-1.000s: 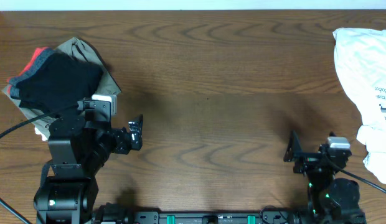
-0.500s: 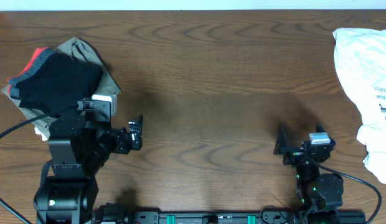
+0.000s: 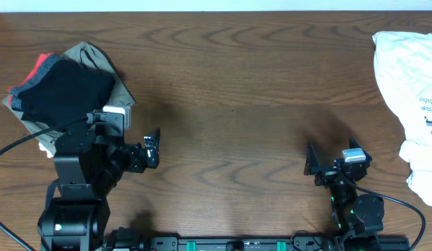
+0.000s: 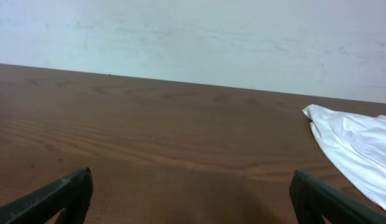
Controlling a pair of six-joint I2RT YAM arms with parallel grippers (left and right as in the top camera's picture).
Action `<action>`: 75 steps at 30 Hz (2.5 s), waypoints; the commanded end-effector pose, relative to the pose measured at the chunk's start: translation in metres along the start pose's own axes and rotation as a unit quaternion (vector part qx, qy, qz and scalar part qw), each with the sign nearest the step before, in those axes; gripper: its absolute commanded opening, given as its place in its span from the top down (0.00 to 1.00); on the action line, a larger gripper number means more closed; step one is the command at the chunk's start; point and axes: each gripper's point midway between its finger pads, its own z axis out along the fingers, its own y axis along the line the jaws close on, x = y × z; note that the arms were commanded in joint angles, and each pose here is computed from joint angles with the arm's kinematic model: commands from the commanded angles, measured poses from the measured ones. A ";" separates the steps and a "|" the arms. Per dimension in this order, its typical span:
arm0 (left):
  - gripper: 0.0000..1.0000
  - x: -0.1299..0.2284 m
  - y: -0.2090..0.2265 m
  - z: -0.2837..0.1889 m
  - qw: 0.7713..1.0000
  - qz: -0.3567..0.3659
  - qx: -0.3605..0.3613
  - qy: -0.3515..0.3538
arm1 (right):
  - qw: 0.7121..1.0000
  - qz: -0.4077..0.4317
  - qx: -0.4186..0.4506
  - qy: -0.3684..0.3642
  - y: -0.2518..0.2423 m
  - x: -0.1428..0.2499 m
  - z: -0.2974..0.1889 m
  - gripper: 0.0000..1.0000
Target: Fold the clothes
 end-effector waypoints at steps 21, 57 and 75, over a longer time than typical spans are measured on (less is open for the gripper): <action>0.02 0.004 -0.002 -0.004 1.000 0.009 0.002 -0.001 | 1.000 -0.005 0.000 0.001 -0.001 0.002 0.000 0.01; 0.02 0.085 0.050 0.049 0.963 0.049 -0.102 -0.246 | 1.000 -0.005 0.000 0.001 -0.001 0.002 0.000 0.01; 0.02 0.095 0.055 0.056 0.965 0.051 -0.114 -0.230 | 1.000 -0.005 0.000 0.001 -0.001 0.002 0.000 0.01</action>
